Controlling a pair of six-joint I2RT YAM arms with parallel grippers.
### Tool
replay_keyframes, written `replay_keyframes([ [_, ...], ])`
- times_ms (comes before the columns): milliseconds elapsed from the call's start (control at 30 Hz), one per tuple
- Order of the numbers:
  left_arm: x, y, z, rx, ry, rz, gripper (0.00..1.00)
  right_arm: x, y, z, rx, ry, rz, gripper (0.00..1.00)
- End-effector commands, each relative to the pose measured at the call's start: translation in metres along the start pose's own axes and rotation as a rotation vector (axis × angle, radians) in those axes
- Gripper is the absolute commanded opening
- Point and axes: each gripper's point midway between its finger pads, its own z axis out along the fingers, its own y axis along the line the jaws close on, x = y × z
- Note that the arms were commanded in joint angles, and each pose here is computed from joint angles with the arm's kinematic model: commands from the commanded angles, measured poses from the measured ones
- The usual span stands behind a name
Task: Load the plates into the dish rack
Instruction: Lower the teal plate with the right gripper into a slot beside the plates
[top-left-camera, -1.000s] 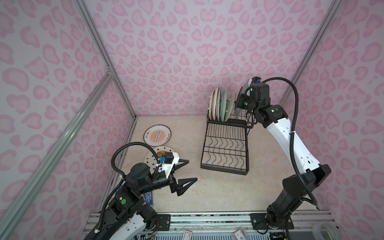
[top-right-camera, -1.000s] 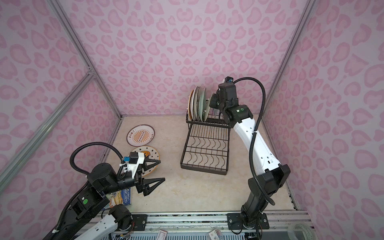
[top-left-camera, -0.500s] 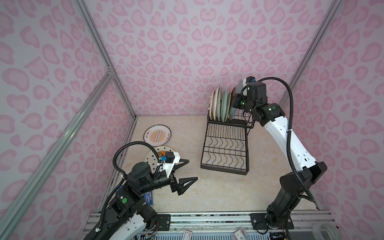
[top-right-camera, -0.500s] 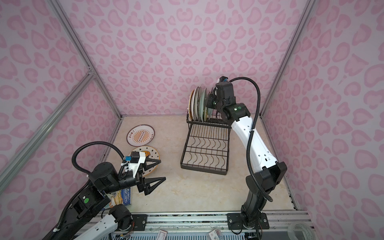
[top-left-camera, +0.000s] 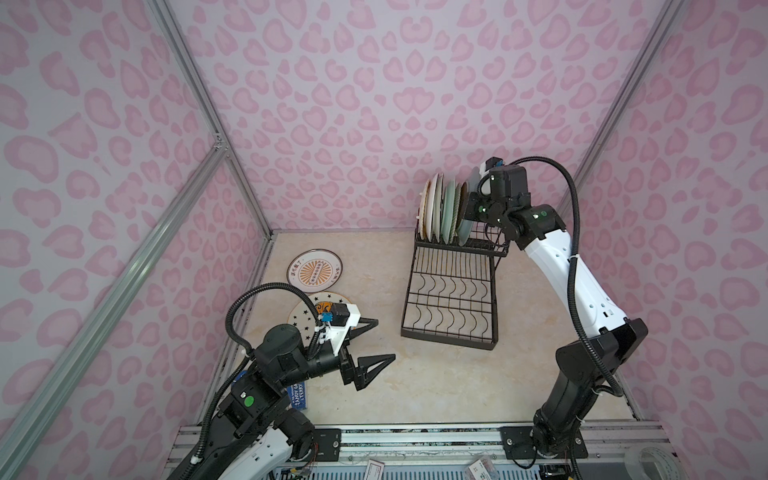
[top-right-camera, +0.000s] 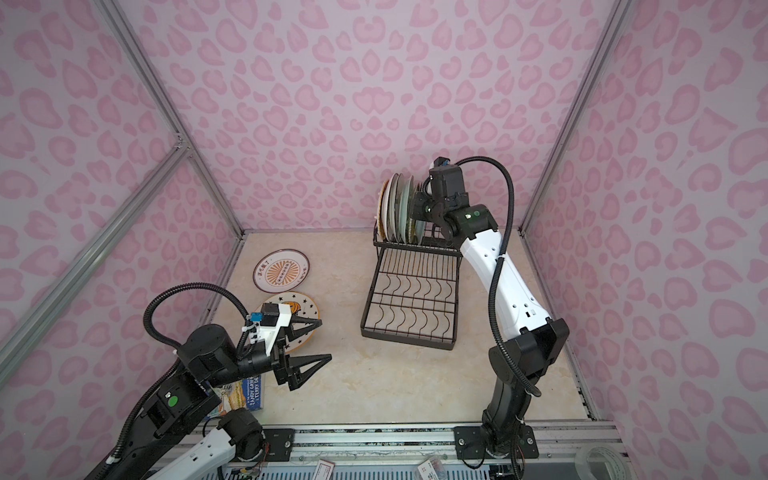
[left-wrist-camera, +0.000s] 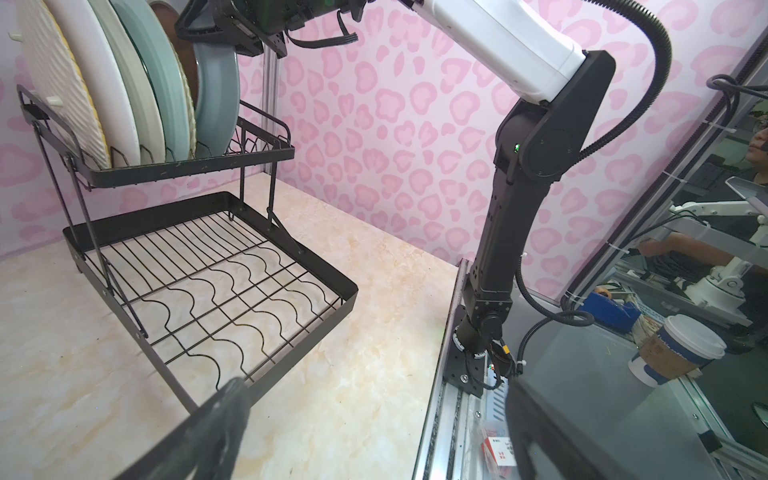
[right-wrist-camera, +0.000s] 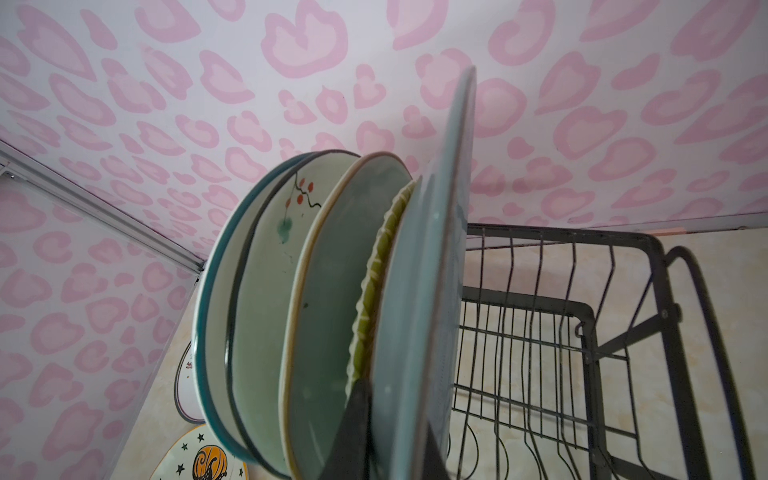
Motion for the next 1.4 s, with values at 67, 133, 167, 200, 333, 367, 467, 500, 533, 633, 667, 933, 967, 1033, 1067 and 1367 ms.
replay_keyframes([
  [67,-0.002,0.0,0.0,0.001,-0.009,0.01,0.97,-0.017,-0.001,0.002,0.011,-0.073,-0.018,0.0],
  [133,-0.002,0.001,0.0,-0.004,-0.01,0.009,0.98,-0.019,-0.003,0.001,0.022,-0.084,-0.017,0.0],
  [167,-0.002,0.001,0.0,-0.005,-0.01,0.01,0.98,-0.021,-0.004,0.0,0.028,-0.091,-0.016,0.0],
  [200,-0.002,0.001,0.001,-0.006,-0.008,0.008,0.98,-0.022,-0.005,-0.001,0.029,-0.098,-0.014,0.0],
  [333,-0.002,0.001,0.001,-0.005,-0.009,0.009,0.98,-0.022,-0.007,0.001,0.017,-0.093,0.003,0.0],
  [367,-0.003,0.001,0.001,-0.006,-0.011,0.007,0.97,-0.021,-0.009,0.003,0.019,-0.085,0.005,0.0],
  [467,-0.003,0.001,0.0,-0.006,-0.01,0.008,0.98,-0.014,-0.01,0.008,0.021,-0.068,0.013,0.0],
  [500,-0.003,0.001,0.0,-0.005,-0.011,0.01,0.97,-0.013,-0.01,0.009,0.018,-0.068,0.017,0.0],
  [533,-0.003,0.001,0.0,-0.006,-0.011,0.009,0.97,-0.011,-0.009,0.011,0.014,-0.065,0.018,0.0],
  [633,-0.003,0.001,0.0,-0.008,-0.011,0.009,0.97,-0.009,-0.01,0.014,0.016,-0.055,0.017,0.0],
  [667,-0.003,0.001,0.0,-0.008,-0.01,0.009,0.98,-0.007,-0.01,0.015,0.014,-0.05,0.015,0.0],
  [933,-0.003,0.002,0.0,-0.013,-0.012,0.008,0.98,0.002,-0.015,0.02,0.045,-0.024,0.018,0.03],
  [967,-0.003,0.002,0.0,-0.013,-0.012,0.006,0.97,0.003,-0.015,0.02,0.042,-0.024,0.018,0.06],
  [1033,-0.003,0.003,0.001,-0.014,-0.009,0.004,0.98,0.002,-0.013,0.018,0.033,-0.029,0.018,0.11],
  [1067,-0.003,0.003,0.001,-0.013,-0.008,0.004,0.98,0.001,-0.013,0.017,0.034,-0.034,0.018,0.14],
  [1367,-0.003,0.004,0.001,-0.019,-0.009,0.002,0.97,-0.005,-0.007,0.01,0.009,-0.046,0.015,0.3],
])
